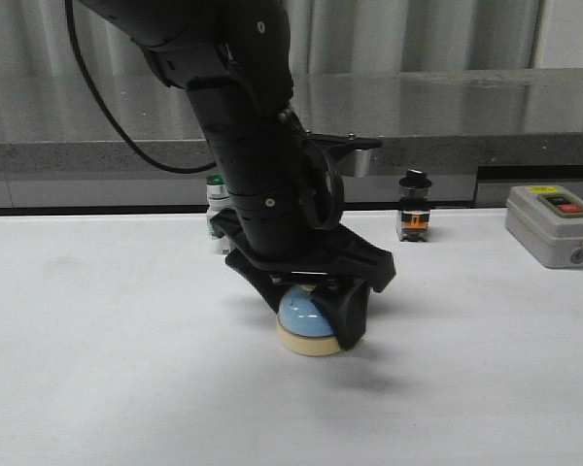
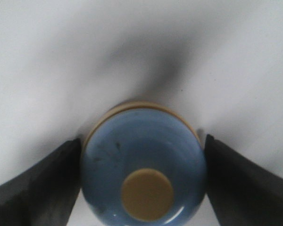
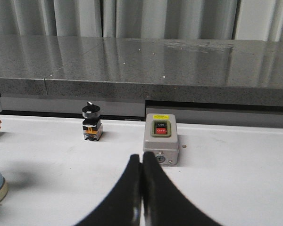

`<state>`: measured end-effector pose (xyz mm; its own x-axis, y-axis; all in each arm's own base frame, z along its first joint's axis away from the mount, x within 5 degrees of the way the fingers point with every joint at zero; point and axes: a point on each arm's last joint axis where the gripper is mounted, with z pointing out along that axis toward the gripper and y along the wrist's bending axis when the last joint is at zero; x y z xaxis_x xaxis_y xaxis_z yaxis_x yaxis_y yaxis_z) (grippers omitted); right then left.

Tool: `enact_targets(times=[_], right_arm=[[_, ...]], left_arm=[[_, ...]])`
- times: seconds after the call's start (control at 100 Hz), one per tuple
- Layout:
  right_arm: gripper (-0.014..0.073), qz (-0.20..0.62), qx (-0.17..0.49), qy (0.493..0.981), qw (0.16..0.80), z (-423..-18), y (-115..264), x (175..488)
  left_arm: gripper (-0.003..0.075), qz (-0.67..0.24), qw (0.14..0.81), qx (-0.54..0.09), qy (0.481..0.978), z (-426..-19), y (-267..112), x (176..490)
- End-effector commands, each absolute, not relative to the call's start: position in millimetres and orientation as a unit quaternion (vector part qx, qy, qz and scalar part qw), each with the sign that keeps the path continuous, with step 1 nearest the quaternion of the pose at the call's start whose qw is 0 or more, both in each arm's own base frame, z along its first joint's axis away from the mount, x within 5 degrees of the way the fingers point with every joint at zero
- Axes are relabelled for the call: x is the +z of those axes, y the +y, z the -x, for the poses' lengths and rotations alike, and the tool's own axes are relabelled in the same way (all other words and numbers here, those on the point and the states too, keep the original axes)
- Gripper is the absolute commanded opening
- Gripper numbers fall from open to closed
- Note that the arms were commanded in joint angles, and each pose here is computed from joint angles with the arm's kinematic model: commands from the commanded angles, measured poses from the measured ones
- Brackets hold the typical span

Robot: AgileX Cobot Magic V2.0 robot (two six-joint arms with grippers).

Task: Place and press bell with both arms
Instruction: 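Lower the bell onto the table and open the left gripper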

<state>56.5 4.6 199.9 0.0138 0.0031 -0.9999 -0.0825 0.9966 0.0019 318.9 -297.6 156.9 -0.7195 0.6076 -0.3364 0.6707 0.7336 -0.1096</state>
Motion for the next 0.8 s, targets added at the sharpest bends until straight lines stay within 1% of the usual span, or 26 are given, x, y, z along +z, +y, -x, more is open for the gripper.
enact_targets(times=[0.0, 0.06, 0.17, 0.79], right_arm=[[-0.006, 0.028, 0.027, 0.659, 0.751, -53.8, 4.2, 213.2], [-0.006, 0.028, 0.027, 0.659, 0.751, -53.8, 4.2, 213.2], [-0.006, 0.028, 0.027, 0.659, 0.751, -53.8, 4.2, 213.2], [-0.006, 0.028, 0.027, 0.659, 0.751, -53.8, 4.2, 213.2]], left_arm=[[0.0655, -0.341, 0.177, -0.137, 0.913, -318.0, -303.5, 185.1], [0.0687, -0.341, 0.177, -0.137, 0.913, -318.0, -303.6, 185.1], [0.0671, -0.34, 0.178, -0.139, 0.913, -317.8, -303.5, 186.7], [0.0671, -0.337, 0.193, -0.145, 0.91, -316.4, -302.2, 200.2]])
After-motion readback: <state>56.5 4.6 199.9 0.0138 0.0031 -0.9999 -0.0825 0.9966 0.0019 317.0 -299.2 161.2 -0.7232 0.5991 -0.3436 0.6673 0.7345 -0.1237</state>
